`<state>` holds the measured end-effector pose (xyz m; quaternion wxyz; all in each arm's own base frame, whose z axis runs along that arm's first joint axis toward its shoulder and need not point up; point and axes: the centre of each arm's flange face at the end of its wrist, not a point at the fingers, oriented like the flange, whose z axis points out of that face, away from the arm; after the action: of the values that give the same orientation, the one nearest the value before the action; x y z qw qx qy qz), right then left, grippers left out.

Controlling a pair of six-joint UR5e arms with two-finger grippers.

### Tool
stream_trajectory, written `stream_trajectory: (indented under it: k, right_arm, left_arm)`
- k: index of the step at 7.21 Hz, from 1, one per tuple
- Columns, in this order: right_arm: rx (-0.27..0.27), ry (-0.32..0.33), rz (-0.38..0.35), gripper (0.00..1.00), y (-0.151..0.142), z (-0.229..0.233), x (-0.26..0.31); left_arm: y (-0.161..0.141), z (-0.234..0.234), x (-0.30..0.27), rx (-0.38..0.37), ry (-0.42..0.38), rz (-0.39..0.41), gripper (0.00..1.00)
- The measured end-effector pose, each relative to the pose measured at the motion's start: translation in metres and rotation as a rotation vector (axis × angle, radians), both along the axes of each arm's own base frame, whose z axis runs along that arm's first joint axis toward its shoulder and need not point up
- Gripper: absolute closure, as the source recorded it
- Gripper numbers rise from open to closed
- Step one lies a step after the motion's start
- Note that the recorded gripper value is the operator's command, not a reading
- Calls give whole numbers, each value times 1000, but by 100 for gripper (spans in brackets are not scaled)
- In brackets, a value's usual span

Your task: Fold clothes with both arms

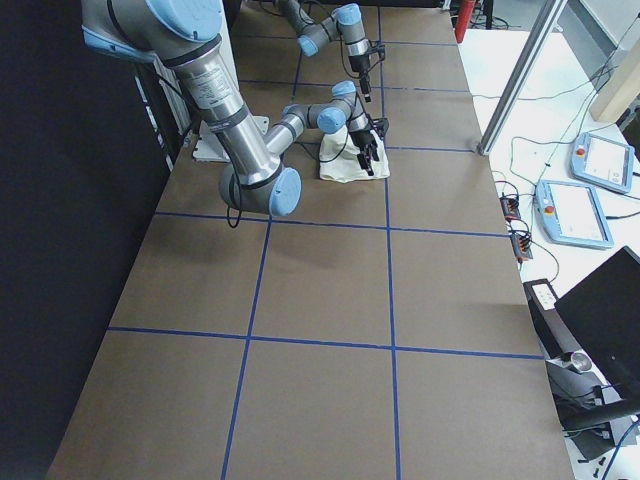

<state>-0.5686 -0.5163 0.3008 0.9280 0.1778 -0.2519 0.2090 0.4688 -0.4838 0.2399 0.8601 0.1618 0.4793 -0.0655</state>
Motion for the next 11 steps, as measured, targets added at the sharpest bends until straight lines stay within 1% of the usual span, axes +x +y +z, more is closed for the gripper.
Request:
stream_trajectory:
  k: [1,2,3,4,5,6,8,9,10,11]
  right_arm:
    - [-18,-17,6,0,-34,14,19]
    - [-40,-59,-32,0,-65,12,45]
    - [-45,-110,-88,0,-83,3,65]
    - [-33,-148,-128,0,-91,-6,75]
    - [-23,-167,-148,0,-92,-10,80]
    - [-16,-177,-156,0,-92,-12,82]
    - [-13,-182,-159,0,-91,-13,85]
    - [-13,-181,-159,0,-91,-11,86]
    - [-14,-180,-159,0,-90,-10,86]
    - [-13,-181,-158,0,-89,-8,88]
  left_arm:
    - [0,1,0,3,2,1,0]
    - [3,4,-1,20,19,6,0]
    - [10,12,-3,60,67,15,0]
    - [24,25,-2,132,128,44,0]
    - [43,39,1,243,171,99,0]
    - [56,48,6,360,190,152,0]
    - [70,69,31,589,231,249,0]
    - [71,83,43,676,258,280,0]
    - [72,93,51,728,289,315,0]
    - [75,99,56,752,315,343,0]
